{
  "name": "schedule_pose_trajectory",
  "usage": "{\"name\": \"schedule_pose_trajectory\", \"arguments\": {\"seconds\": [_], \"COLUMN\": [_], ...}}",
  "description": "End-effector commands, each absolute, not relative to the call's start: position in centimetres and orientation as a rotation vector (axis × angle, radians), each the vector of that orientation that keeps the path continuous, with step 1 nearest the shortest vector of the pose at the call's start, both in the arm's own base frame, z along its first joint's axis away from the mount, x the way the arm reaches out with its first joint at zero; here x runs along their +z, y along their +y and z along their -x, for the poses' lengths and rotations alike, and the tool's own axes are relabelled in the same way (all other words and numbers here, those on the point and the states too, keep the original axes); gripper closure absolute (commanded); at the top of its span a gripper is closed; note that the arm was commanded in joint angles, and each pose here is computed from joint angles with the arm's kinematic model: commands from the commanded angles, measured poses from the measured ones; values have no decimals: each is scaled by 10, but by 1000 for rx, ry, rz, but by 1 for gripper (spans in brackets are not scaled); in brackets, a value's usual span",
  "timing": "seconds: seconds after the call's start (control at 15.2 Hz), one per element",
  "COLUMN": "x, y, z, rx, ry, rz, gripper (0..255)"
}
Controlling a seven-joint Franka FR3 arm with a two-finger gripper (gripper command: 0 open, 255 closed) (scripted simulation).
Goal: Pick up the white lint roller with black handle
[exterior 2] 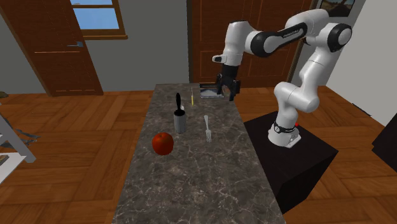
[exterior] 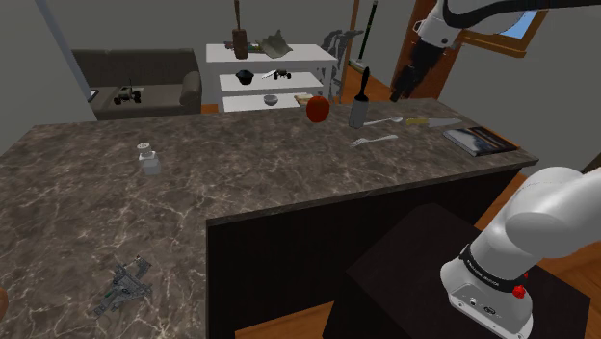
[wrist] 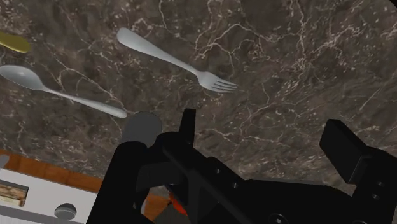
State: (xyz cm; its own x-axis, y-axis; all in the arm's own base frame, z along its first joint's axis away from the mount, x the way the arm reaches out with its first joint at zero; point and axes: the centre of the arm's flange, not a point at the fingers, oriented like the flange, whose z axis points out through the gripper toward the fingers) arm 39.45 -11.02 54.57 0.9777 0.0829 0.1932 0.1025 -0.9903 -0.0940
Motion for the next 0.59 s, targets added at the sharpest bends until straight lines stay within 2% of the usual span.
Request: {"name": "schedule_pose_trajectory", "arguments": {"seconds": [0.0, 0.53], "x": [534, 494], "y": [-130, -204], "z": [-410, -481], "rx": [-331, -480], "ry": [-165, -242], "rz": [2989, 2848], "gripper": [0, 0]}}
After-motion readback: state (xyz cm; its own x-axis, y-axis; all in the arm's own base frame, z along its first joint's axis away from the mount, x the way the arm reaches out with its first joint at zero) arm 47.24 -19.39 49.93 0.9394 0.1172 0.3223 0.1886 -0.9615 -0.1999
